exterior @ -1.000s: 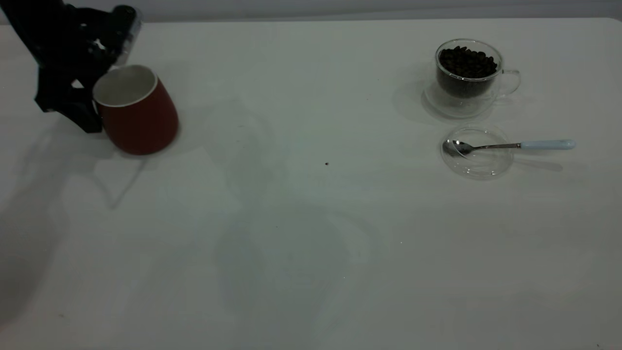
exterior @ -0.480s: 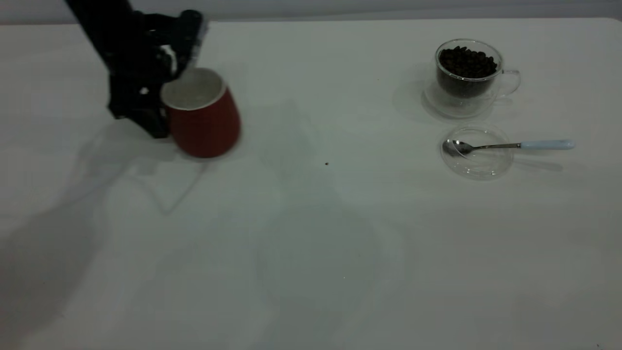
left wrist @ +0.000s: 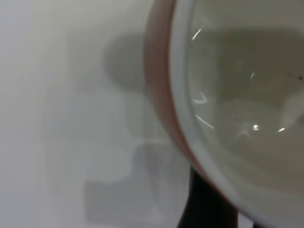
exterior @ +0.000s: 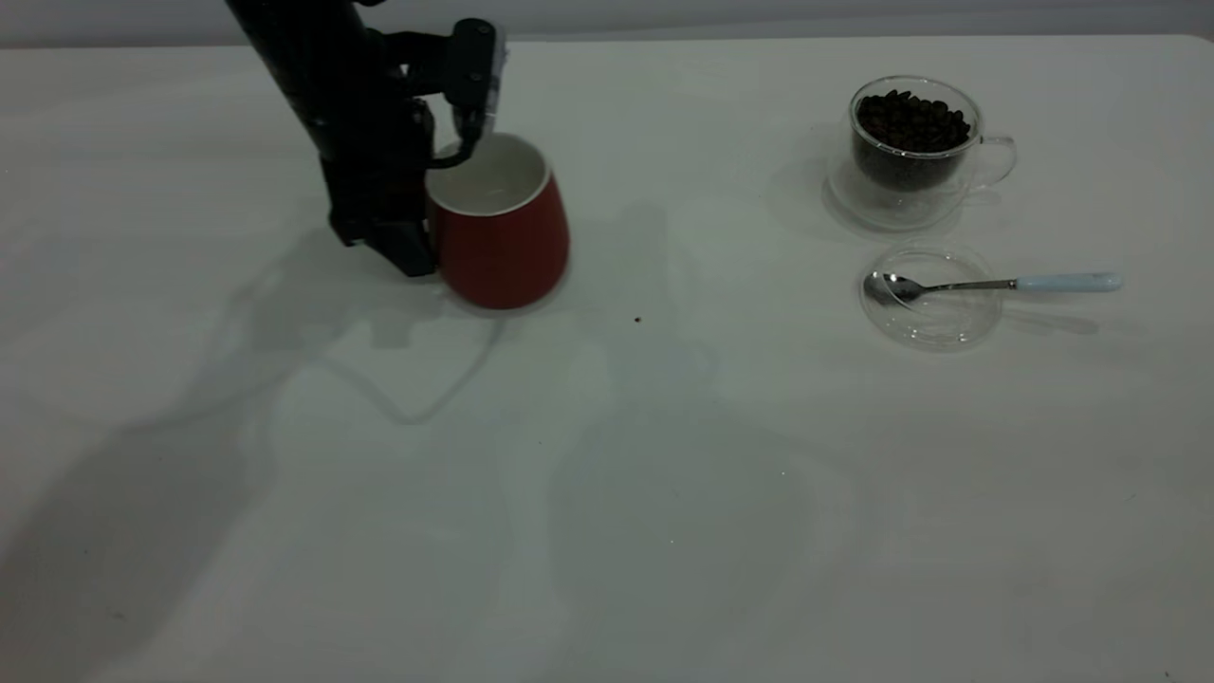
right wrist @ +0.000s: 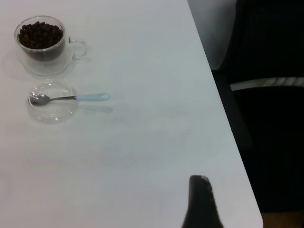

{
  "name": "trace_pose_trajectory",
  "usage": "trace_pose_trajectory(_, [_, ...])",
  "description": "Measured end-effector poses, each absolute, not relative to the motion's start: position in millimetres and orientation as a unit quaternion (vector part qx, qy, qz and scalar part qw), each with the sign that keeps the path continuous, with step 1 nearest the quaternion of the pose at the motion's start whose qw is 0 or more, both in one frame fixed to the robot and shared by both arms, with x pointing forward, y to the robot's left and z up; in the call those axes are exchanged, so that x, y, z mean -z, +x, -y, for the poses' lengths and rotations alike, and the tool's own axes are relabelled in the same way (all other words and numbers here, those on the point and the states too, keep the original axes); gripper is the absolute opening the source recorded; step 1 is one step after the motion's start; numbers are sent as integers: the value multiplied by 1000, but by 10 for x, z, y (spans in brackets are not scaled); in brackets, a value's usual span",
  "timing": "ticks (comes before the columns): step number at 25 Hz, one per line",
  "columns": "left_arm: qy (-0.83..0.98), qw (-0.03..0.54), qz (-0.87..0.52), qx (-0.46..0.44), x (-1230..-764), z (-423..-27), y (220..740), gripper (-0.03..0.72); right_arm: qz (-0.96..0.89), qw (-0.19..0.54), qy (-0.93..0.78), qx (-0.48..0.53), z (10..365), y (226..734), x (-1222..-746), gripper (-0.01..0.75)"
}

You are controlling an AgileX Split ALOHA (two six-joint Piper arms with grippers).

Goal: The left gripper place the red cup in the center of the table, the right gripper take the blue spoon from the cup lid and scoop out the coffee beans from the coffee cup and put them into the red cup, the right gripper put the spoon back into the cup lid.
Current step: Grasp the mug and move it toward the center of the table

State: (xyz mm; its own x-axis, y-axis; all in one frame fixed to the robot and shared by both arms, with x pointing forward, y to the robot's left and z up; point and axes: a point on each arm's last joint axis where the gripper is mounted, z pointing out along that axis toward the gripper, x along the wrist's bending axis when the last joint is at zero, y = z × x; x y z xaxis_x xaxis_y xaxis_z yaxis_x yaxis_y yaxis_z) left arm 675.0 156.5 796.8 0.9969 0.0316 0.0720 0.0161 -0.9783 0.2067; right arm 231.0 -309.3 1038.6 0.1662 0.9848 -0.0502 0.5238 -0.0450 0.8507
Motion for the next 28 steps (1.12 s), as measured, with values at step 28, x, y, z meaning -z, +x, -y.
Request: trace_pose_trajectory(28, [990,115,-21,-73,-8605,-1433,6753,587,-573,387,659,-298,3093,2310,-10386,565])
